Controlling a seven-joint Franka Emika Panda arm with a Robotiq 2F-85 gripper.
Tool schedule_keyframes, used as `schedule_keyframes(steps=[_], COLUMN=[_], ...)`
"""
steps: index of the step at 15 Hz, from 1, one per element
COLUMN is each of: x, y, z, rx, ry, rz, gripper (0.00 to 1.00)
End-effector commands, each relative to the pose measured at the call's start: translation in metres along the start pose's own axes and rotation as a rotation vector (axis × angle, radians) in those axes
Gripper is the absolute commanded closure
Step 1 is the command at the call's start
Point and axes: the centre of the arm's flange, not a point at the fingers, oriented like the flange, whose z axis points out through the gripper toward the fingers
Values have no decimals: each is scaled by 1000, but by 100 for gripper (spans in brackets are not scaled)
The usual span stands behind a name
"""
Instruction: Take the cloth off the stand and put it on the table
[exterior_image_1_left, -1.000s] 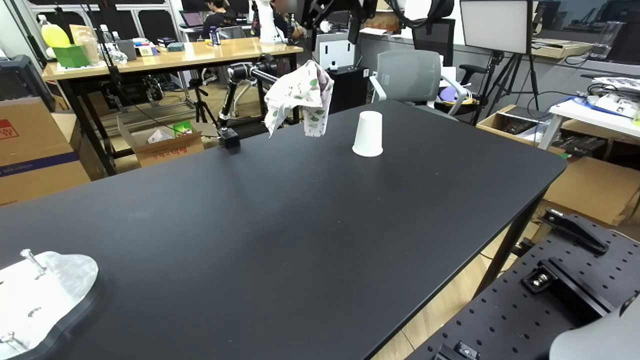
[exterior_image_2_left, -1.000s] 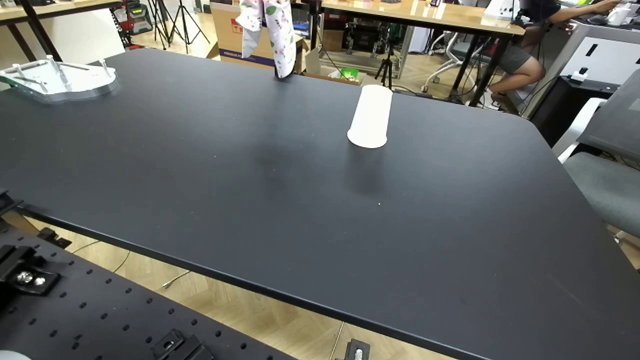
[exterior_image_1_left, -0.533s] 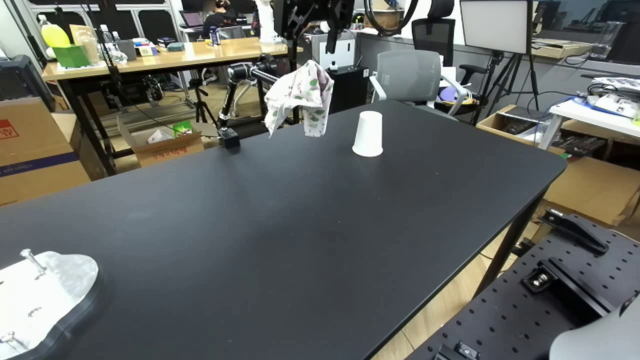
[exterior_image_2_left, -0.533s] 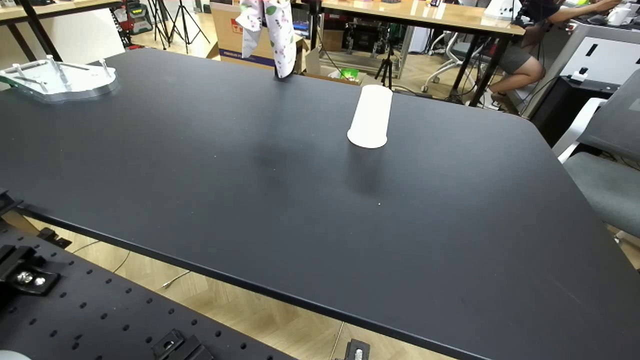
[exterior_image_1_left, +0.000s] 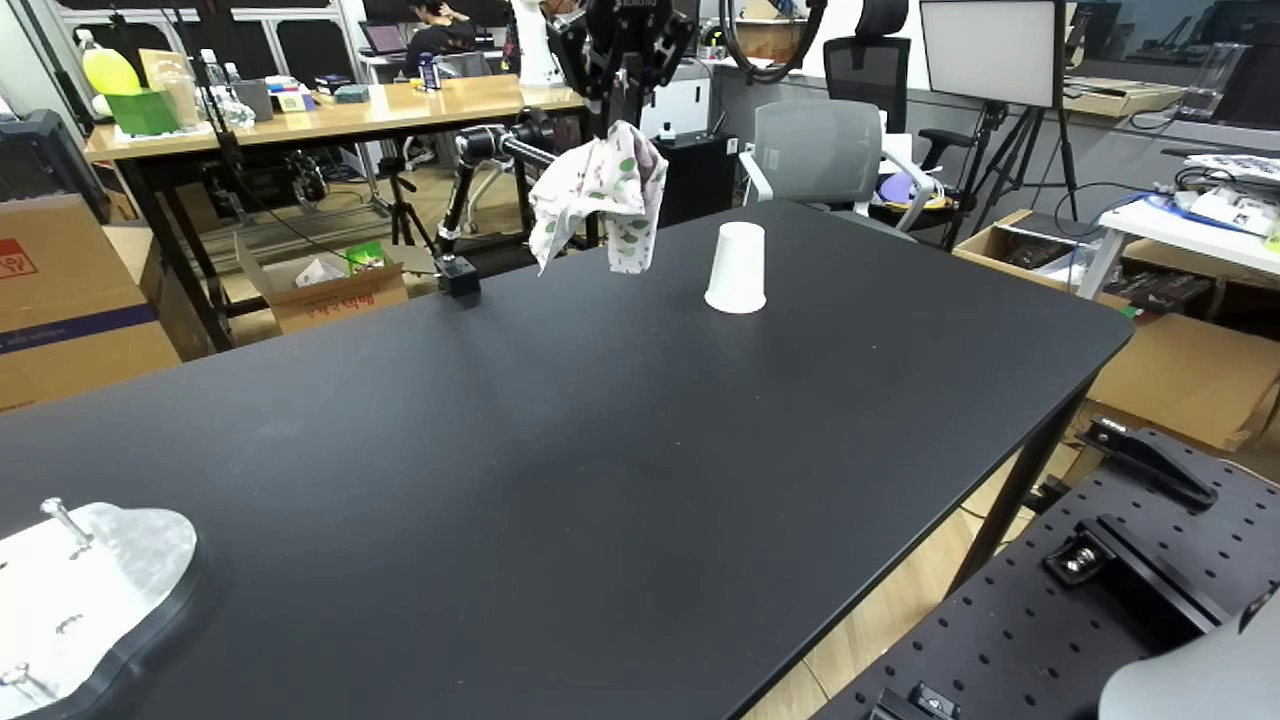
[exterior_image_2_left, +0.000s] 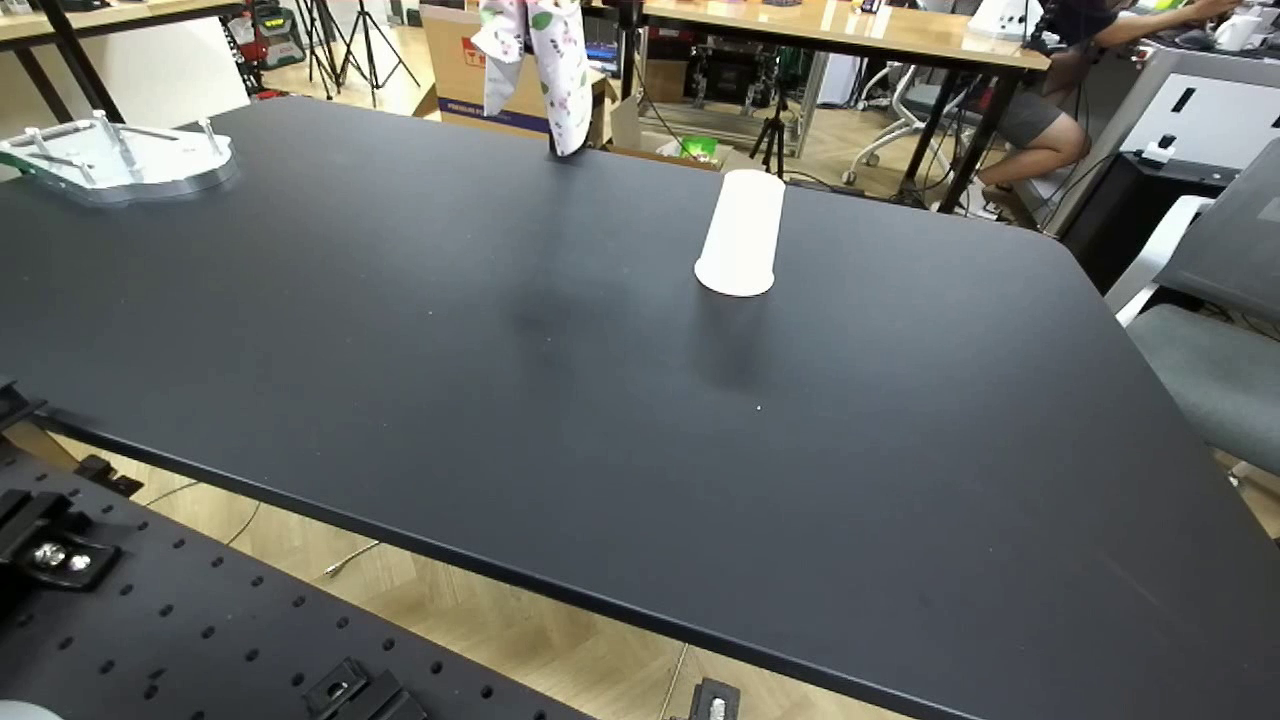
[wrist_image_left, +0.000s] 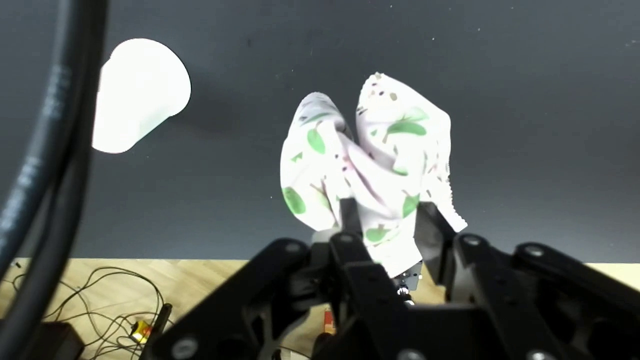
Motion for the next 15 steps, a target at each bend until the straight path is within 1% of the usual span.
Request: schedule_keyframes(steps=[1, 3, 8, 13, 15], x=[7, 5, -10, -38, -50], y=[1, 1, -6, -38, -52], z=[-4, -5, -16, -26, -21], rx=[23, 40, 100, 167, 151], ry=[-20, -30, -62, -136, -160], rz=[6, 12, -4, -112, -148], gripper=[96, 100, 99, 99, 99])
